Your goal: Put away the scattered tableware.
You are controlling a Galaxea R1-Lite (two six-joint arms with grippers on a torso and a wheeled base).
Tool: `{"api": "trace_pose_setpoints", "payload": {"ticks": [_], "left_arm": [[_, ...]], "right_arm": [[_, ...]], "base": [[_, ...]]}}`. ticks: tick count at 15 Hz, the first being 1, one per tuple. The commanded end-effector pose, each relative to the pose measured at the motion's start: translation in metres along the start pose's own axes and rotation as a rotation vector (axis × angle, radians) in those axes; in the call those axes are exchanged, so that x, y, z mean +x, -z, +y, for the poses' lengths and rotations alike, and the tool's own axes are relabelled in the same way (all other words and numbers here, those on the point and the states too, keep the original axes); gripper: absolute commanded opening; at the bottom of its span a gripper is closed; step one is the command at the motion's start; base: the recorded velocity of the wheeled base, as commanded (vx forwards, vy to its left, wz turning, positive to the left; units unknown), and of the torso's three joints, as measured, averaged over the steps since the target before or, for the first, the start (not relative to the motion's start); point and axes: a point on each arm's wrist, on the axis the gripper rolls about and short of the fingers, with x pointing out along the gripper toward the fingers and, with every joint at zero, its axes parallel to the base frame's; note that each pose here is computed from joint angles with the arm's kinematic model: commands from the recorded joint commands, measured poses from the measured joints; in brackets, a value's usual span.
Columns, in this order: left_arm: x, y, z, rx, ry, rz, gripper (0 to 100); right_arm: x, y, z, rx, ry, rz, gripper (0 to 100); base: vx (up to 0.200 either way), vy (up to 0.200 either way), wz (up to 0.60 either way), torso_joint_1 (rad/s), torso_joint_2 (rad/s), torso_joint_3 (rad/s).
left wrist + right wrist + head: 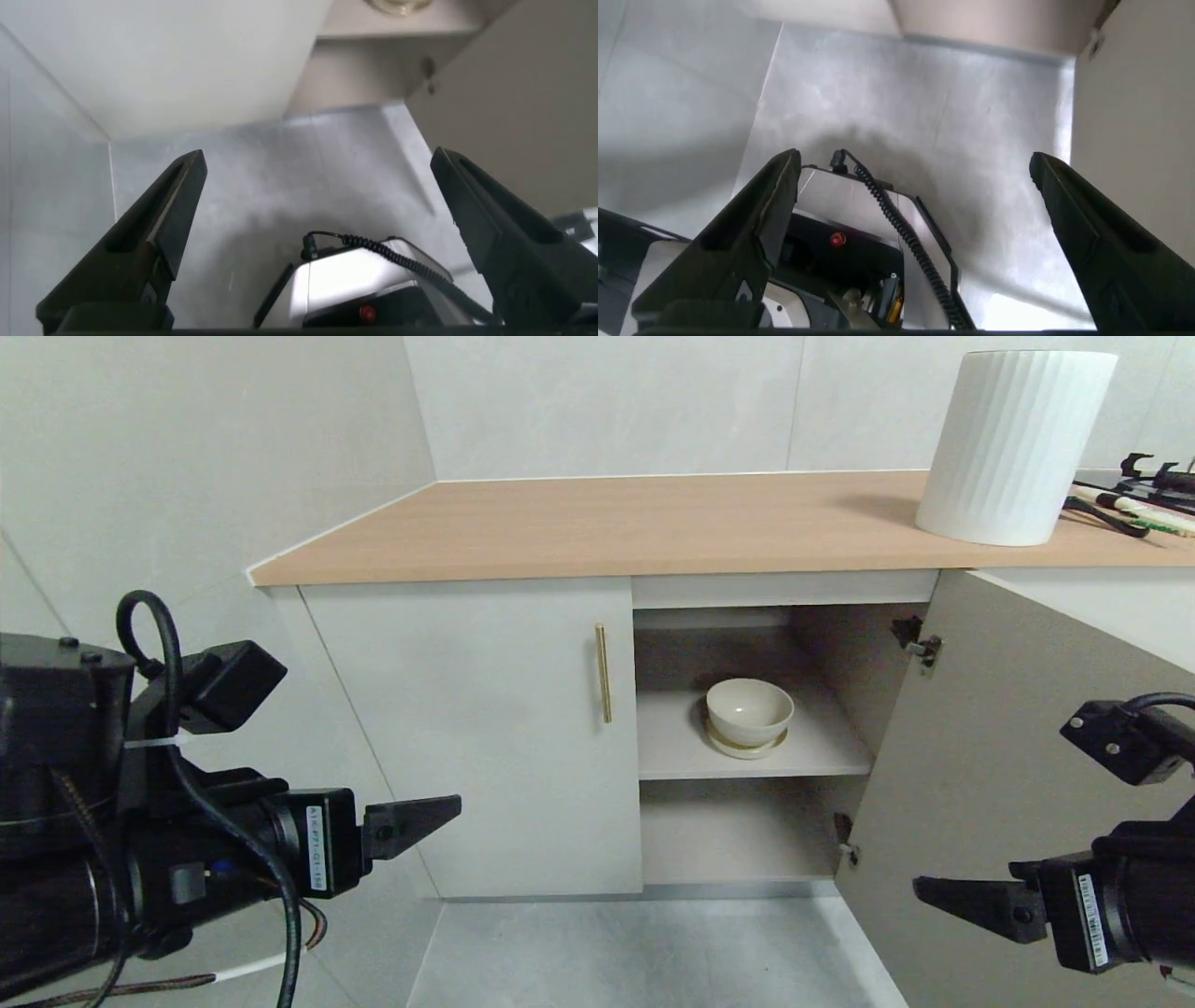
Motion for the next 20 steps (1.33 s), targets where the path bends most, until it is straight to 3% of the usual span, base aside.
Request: {"api": "trace_pose_setpoints", "payload": {"ticks": [1, 8, 20], "left_arm": [[0.0012, 0.0002, -0.0002, 0.0, -0.001, 0.004, 100], [0.0013, 0.0014, -0.0004, 0.002, 0.001, 0.009, 100], [0.0013, 0.0013, -0.0003, 0.013, -0.003, 0.008, 100]], "right_arm": [[0.0005, 0.001, -0.0003, -0.001, 0.004, 0.013, 100], [0.0012, 0.0021, -0.0006, -0.006, 0.009, 0.025, 100], [-0.0007, 0.0041, -0.0031, -0.007, 0.056, 0.043, 100]], "base": [[-0.2, 0.0, 0.0, 0.007, 0.0, -0.007], [-0.2, 0.0, 0.0, 0.002, 0.0, -0.001], [0.0, -0.017, 0.0, 0.0, 0.0, 0.0]]}}
